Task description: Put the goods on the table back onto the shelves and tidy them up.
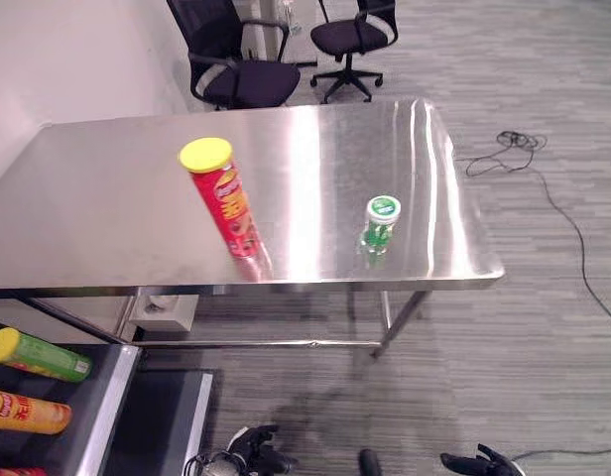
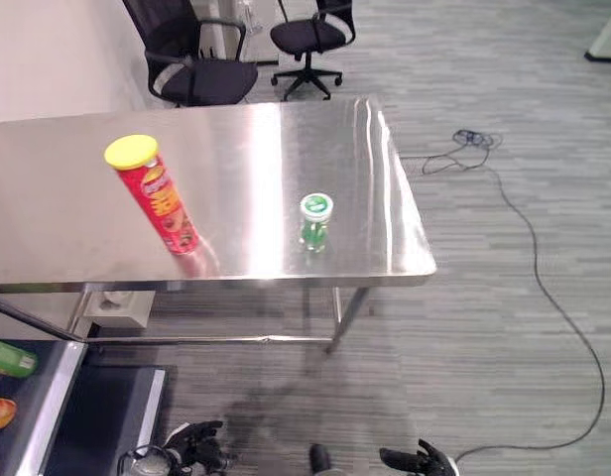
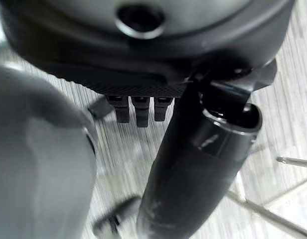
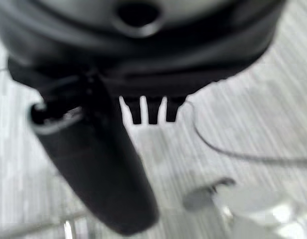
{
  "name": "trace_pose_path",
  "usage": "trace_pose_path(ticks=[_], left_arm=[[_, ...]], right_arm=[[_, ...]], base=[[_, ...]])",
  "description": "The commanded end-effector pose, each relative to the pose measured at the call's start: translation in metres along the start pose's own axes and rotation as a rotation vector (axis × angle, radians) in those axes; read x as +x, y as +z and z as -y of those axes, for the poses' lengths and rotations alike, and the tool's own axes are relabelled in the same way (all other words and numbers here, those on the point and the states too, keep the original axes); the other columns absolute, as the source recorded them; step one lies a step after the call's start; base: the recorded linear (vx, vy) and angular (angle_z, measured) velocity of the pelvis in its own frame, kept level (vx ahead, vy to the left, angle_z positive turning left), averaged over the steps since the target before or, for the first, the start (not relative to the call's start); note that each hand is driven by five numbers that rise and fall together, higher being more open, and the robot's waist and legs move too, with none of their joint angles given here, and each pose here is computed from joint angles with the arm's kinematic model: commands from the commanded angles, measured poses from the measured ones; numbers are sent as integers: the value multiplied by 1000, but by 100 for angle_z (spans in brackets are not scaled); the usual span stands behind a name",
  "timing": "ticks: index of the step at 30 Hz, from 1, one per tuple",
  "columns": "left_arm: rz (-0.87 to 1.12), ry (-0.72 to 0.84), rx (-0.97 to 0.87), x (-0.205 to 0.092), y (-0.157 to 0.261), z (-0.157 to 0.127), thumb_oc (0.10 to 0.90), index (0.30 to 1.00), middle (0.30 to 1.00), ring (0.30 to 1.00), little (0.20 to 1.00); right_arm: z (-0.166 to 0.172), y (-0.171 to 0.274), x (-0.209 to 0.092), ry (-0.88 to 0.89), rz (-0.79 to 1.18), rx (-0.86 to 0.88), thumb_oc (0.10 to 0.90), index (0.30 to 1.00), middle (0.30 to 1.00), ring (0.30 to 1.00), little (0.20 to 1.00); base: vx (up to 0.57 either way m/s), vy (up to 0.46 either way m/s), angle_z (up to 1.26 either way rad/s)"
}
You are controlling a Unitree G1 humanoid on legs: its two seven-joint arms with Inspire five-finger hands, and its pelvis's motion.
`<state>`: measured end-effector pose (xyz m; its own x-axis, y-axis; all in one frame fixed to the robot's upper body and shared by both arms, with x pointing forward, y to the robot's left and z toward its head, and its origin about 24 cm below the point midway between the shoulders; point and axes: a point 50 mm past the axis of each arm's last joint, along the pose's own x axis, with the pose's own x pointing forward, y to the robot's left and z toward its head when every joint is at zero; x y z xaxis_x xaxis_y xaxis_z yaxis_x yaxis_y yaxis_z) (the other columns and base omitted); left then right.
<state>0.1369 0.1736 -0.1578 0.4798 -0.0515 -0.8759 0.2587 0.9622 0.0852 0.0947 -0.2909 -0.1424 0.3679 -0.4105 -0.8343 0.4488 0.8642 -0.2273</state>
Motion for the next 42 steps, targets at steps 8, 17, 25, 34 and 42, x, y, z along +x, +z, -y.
trace_pose_path(ticks=[8, 17, 25, 34, 42], left_arm=[[111, 96, 27, 2, 37, -33, 800, 900, 900, 900, 900], [78, 129, 20, -2, 25, -46, 800, 900, 900, 900, 900], [24, 98, -3, -3, 7, -38, 800, 900, 900, 900, 900], [12, 126, -51, -9, -6, -47, 800, 900, 900, 900, 900], [-47, 130, -72, -14, -28, -46, 800, 900, 900, 900, 900]], right_arm=[[-18, 44, 2, 23, 170, 102, 800, 900, 900, 900, 900], [22, 20, -12, -96, 229, 168, 800, 900, 900, 900, 900], [100, 42, -45, -376, 447, 97, 800, 900, 900, 900, 900], [177, 153, -148, -898, 1006, -137, 800, 900, 900, 900, 900], [153, 223, -269, -1115, 1651, -188, 800, 900, 900, 900, 900]], base=[[41, 225, -23], [52, -4, -10], [87, -44, -19], [72, -7, -4], [37, -35, 6]])
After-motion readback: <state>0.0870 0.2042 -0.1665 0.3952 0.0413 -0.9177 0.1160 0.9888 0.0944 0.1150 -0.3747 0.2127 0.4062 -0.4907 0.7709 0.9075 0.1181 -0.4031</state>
